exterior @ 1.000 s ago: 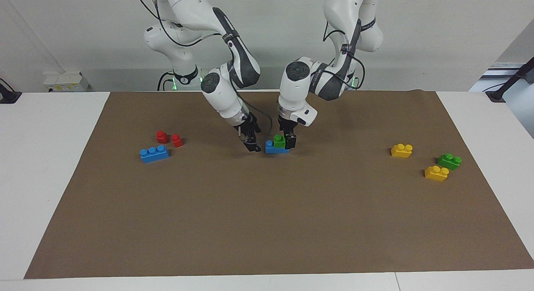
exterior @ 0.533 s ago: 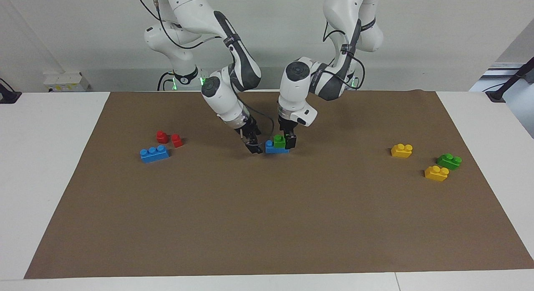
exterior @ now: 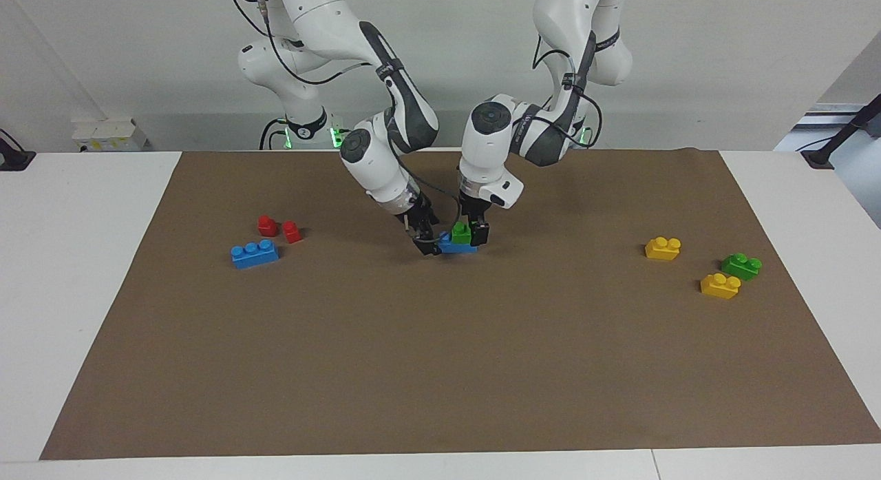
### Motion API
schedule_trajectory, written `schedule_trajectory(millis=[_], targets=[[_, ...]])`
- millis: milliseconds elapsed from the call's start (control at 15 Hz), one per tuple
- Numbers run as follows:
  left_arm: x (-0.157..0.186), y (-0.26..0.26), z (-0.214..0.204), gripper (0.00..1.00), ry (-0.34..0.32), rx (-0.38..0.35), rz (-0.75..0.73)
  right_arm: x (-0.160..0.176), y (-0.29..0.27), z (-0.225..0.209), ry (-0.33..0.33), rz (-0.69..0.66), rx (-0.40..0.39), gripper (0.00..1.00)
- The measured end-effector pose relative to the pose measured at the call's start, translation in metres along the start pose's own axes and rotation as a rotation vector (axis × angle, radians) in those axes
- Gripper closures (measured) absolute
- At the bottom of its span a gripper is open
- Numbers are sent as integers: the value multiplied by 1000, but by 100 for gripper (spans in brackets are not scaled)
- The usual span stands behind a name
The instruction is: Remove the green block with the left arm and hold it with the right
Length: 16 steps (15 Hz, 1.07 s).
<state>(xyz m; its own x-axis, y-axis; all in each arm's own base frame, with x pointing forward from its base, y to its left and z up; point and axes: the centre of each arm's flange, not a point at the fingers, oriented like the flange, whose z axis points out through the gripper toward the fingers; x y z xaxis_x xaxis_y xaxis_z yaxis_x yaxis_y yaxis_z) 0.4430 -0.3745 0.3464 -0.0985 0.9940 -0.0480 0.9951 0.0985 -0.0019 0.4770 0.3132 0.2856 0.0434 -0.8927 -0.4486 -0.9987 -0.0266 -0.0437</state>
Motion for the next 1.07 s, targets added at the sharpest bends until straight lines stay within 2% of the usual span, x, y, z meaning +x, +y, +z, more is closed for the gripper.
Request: schedule_trajectory(millis=[133,333,400,533,600,667,867,1067], targets=[[0,0,0,0,0,0,0,-2,-2,0,-2,-1,3,4],[0,0,0,0,0,0,-1,-2,-4,3,-2,-11,2,0],[0,0,0,0,0,0,-1,-1,-4,4,-2,-12,0,7],[0,0,0,0,0,0,-2,0,-4,5,0,-12,-3,30],[0,0,0,0,0,0,-2,0,-4,6,0,-12,-3,30],[0,0,0,0,0,0,-2,0,-4,6,0,-12,-3,34],[0,0,0,0,1,1,-2,0,-4,6,0,-13,-3,66],[0,0,0,0,1,1,-3,0,-4,6,0,-15,-3,65]])
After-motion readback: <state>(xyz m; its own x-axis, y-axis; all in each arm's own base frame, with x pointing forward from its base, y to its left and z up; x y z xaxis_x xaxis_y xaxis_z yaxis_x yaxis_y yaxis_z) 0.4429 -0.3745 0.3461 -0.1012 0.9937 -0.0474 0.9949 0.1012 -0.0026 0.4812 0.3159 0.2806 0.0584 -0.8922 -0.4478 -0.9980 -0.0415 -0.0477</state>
